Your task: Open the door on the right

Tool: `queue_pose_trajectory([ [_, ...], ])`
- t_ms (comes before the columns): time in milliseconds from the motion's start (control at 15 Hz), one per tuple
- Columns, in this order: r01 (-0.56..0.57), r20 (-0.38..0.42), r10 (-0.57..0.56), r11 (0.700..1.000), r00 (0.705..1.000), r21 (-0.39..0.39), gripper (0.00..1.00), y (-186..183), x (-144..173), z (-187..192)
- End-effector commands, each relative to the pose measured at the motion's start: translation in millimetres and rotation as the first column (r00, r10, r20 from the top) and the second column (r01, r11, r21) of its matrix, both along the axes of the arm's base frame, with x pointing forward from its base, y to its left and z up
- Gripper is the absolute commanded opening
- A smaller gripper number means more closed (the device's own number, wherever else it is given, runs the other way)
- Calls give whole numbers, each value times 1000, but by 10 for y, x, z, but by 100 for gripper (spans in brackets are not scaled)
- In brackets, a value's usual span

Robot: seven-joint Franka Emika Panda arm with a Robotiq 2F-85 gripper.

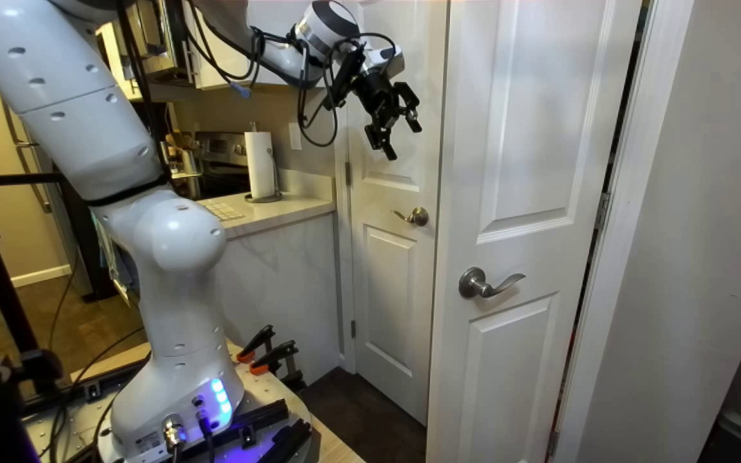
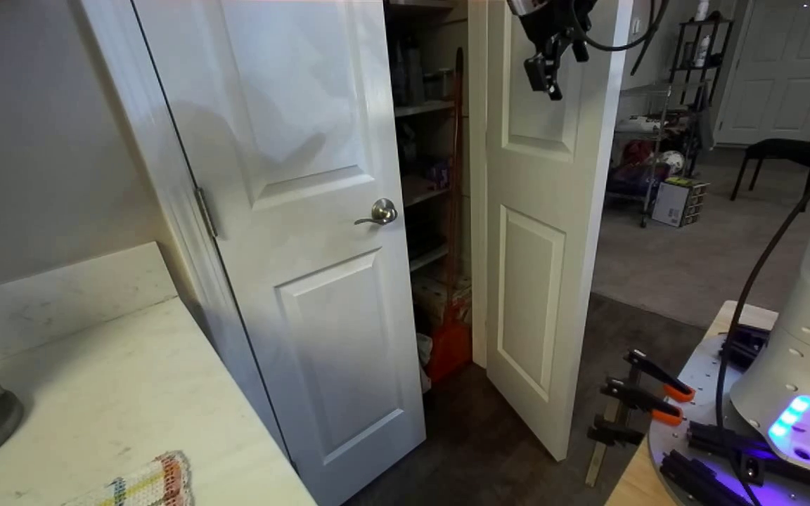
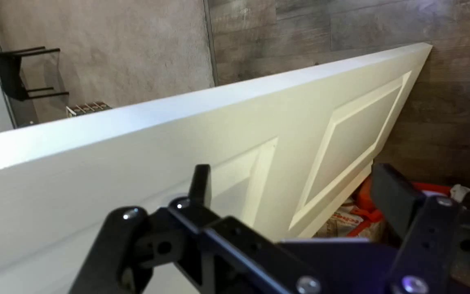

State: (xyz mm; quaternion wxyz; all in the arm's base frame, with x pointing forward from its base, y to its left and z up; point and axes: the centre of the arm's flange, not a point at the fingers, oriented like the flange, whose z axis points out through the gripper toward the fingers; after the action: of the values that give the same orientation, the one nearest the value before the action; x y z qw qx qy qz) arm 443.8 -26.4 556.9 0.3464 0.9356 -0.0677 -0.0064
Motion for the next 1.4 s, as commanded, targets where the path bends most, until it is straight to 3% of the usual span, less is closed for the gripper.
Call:
queue_pose_trajectory([
  [0, -47, 42, 48, 999, 998, -26, 100, 48, 14, 114],
  [600, 28, 119, -16, 995, 993, -100, 100, -608, 339, 420],
  [1333, 203, 138, -182, 966, 974, -160, 100, -1573, -40, 606],
])
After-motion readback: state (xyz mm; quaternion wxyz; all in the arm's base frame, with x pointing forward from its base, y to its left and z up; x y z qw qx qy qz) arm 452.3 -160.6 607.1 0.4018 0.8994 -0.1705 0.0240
